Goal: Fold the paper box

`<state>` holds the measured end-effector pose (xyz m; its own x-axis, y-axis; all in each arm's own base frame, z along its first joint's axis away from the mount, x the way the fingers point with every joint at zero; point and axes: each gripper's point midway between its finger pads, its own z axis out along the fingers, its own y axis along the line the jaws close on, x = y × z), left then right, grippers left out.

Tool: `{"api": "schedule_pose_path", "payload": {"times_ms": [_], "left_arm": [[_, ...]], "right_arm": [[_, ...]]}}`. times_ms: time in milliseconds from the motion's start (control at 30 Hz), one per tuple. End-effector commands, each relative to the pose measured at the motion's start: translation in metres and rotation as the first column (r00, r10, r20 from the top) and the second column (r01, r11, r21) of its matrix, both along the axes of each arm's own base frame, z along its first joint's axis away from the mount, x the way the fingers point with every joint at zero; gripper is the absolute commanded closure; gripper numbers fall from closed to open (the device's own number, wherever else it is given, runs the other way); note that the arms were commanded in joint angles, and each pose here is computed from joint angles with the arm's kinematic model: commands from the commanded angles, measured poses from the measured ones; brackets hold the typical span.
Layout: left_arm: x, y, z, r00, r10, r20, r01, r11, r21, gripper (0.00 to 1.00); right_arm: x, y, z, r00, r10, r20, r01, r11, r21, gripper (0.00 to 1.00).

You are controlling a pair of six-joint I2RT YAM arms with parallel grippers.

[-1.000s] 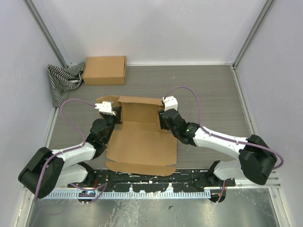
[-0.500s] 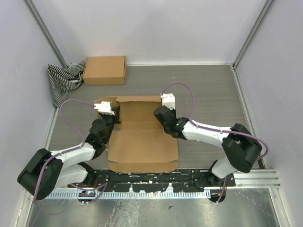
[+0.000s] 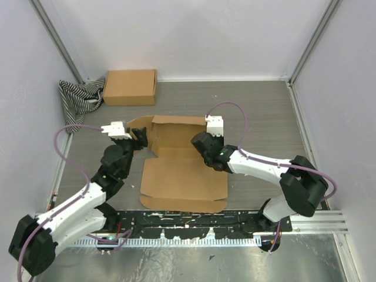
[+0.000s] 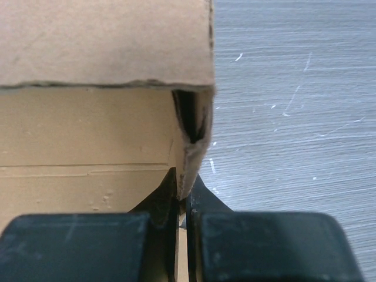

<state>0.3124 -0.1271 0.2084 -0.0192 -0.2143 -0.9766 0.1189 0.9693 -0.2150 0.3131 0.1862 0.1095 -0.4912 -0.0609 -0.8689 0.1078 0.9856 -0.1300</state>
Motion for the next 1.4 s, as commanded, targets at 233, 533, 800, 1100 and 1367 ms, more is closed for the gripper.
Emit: {"api": "schedule_pose_path", "payload": {"times_ms": [233, 533, 800, 1100, 1367], "left_arm": [[0.06, 0.066, 0.013, 0.948, 0.188, -0.257, -0.225, 0.967, -0.124, 0.27], [0.112, 0.024, -0.068, 0.906, -0.075, -0.416, -0.008, 0.981, -0.193, 0.4], [0.102, -0.008, -0.075, 0.91, -0.271, -0.315, 0.193, 0.947, -0.256, 0.4], [0.047, -0.044, -0.067, 0.858, -0.452, -0.242, 0.367, 0.871, -0.326, 0.44], [0.02, -0.069, -0.062, 0.83, -0.507, -0.232, 0.442, 0.852, -0.279, 0.43]], "right_arm": [[0.038, -0.078, 0.04, 0.995, 0.077, -0.064, -0.075, 0.997, 0.031, 0.99], [0.052, -0.077, 0.023, 0.973, 0.194, -0.129, -0.179, 0.976, 0.121, 0.99], [0.051, -0.068, 0.013, 0.957, 0.245, -0.152, -0.218, 0.96, 0.174, 0.99], [0.056, -0.066, 0.017, 0.96, 0.24, -0.144, -0.211, 0.959, 0.19, 0.99], [0.059, -0.058, 0.024, 0.957, 0.259, -0.129, -0.226, 0.948, 0.225, 0.99]]}}
